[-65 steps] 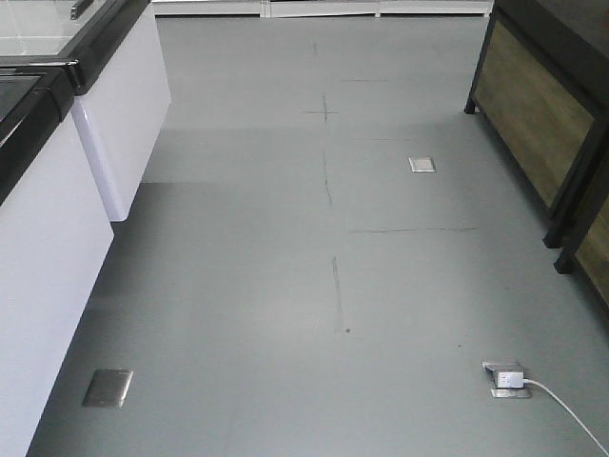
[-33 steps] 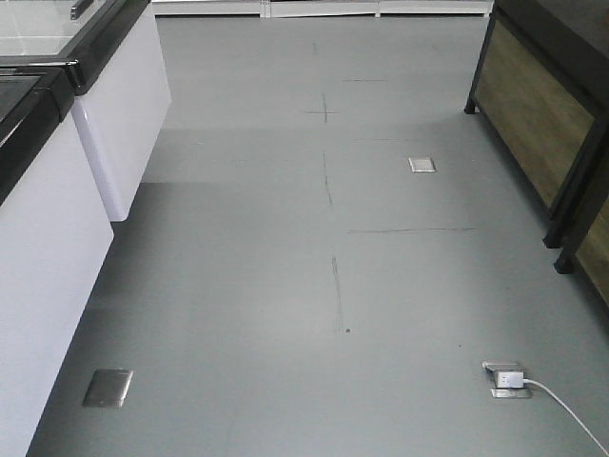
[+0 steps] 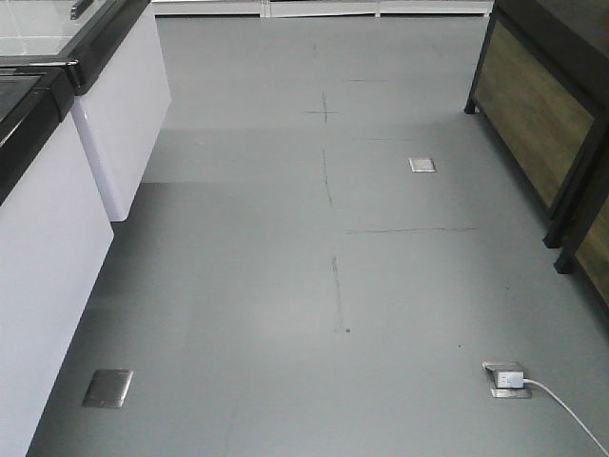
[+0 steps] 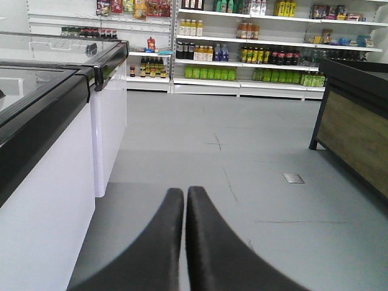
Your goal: Left arm holds basket, right arm returns cookies
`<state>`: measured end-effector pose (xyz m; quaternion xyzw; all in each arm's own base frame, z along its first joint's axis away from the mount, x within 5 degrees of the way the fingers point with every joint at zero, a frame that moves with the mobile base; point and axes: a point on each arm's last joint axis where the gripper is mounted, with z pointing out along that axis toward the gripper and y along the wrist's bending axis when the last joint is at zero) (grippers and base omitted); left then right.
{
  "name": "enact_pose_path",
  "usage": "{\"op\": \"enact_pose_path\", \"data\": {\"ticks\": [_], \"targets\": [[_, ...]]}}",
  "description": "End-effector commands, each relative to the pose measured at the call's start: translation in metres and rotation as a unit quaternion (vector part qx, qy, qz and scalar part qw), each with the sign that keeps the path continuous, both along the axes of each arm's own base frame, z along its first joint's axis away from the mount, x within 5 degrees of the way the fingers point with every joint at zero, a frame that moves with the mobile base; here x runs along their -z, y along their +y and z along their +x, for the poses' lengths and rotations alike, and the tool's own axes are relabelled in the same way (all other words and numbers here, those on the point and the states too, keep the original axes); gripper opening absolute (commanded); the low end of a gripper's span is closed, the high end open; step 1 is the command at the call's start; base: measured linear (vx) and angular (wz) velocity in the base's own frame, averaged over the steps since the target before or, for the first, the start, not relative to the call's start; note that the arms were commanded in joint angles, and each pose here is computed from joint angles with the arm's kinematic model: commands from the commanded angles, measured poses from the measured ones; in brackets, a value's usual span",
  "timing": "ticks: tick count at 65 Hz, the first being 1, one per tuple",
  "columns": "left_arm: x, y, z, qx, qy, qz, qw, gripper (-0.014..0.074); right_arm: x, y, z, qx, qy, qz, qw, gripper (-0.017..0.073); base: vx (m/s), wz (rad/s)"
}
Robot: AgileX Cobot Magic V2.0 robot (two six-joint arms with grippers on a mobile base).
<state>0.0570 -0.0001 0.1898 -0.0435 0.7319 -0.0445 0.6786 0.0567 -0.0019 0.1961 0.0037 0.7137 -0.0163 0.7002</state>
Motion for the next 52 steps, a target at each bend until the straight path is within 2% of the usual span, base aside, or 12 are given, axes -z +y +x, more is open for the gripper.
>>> {"op": "enact_pose_path", "data": {"ticks": [1,52], "targets": [[-0.0175,-0.0006,-0.0025,0.005,-0.058,-0.008,0.998,-0.0006,-0.0015,0.0006,-0.0003,-0.003,-0.035,-0.009,0.999,-0.0006,0.00,0.00],[-0.0184,-0.0007,-0.0025,0.005,-0.064,-0.007,0.998,-0.0006,-0.0015,0.0006,-0.0003,-0.003,-0.035,-0.009,0.999,-0.0006,0.00,0.00]]}}
